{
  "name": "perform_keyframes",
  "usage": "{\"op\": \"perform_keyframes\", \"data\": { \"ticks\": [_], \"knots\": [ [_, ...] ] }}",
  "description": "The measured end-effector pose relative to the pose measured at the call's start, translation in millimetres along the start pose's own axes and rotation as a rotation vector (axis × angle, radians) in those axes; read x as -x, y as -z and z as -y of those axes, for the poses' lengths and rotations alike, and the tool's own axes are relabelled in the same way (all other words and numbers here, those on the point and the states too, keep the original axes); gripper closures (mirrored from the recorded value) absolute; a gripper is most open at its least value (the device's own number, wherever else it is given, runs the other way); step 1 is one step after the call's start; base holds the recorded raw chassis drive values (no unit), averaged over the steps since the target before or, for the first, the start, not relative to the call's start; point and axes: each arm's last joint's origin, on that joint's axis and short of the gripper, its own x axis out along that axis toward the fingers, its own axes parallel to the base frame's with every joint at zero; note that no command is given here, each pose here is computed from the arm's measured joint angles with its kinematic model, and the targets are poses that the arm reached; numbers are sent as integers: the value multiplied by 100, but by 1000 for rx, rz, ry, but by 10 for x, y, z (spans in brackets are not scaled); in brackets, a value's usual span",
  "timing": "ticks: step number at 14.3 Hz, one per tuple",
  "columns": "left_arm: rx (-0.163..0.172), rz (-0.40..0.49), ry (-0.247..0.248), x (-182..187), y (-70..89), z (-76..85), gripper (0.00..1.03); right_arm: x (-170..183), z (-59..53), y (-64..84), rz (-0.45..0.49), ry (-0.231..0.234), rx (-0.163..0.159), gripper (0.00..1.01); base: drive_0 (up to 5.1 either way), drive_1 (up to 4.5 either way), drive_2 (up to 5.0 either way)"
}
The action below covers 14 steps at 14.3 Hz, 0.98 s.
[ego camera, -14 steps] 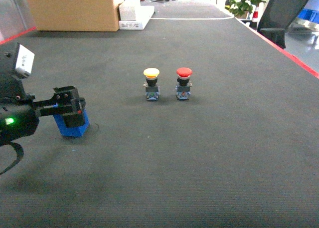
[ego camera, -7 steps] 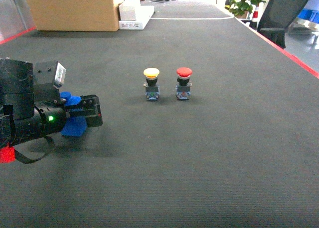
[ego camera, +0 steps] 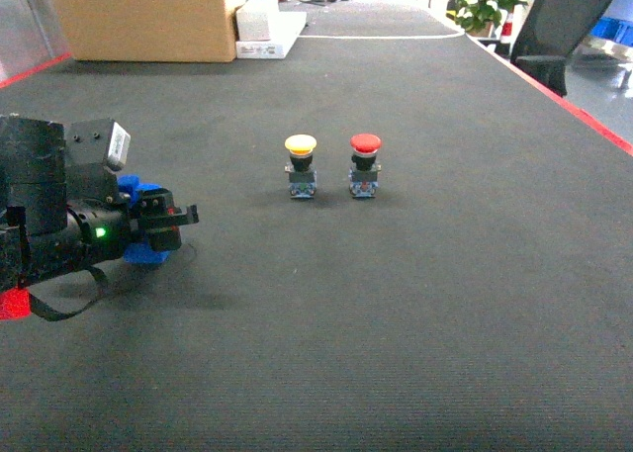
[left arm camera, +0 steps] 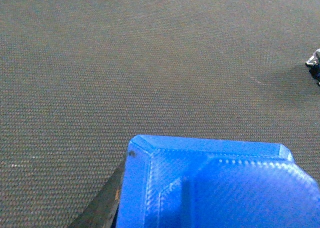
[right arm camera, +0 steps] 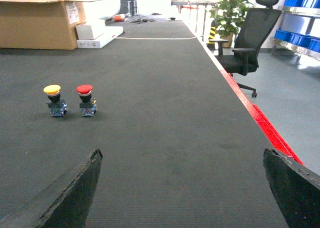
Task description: Pick blue part to blue bin on bottom shelf
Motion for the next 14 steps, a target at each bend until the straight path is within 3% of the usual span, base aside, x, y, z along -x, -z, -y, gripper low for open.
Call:
{"op": "perform_keyframes", "data": {
  "ticks": [2, 4, 5, 8, 10, 14],
  "knots": [
    [2, 1, -6, 114, 48, -7, 57, 0, 0, 0, 0, 0, 0, 3, 0, 0, 0],
    [41, 80, -10, 523, 0, -1, 57, 0, 0, 0, 0, 0, 0, 3, 0, 0, 0],
    [38, 141, -31, 841, -86, 13, 57, 0, 0, 0, 0, 0, 0, 3, 0, 0, 0],
    [4, 161, -84, 1794, -142, 46, 57, 0, 0, 0, 0, 0, 0, 3, 0, 0, 0],
    [-3, 221, -71, 2338, -165, 120, 57, 0, 0, 0, 0, 0, 0, 3, 0, 0, 0],
    [2, 332, -100, 3089, -107, 231, 57, 0, 0, 0, 0, 0, 0, 3, 0, 0, 0]
  ]
}}
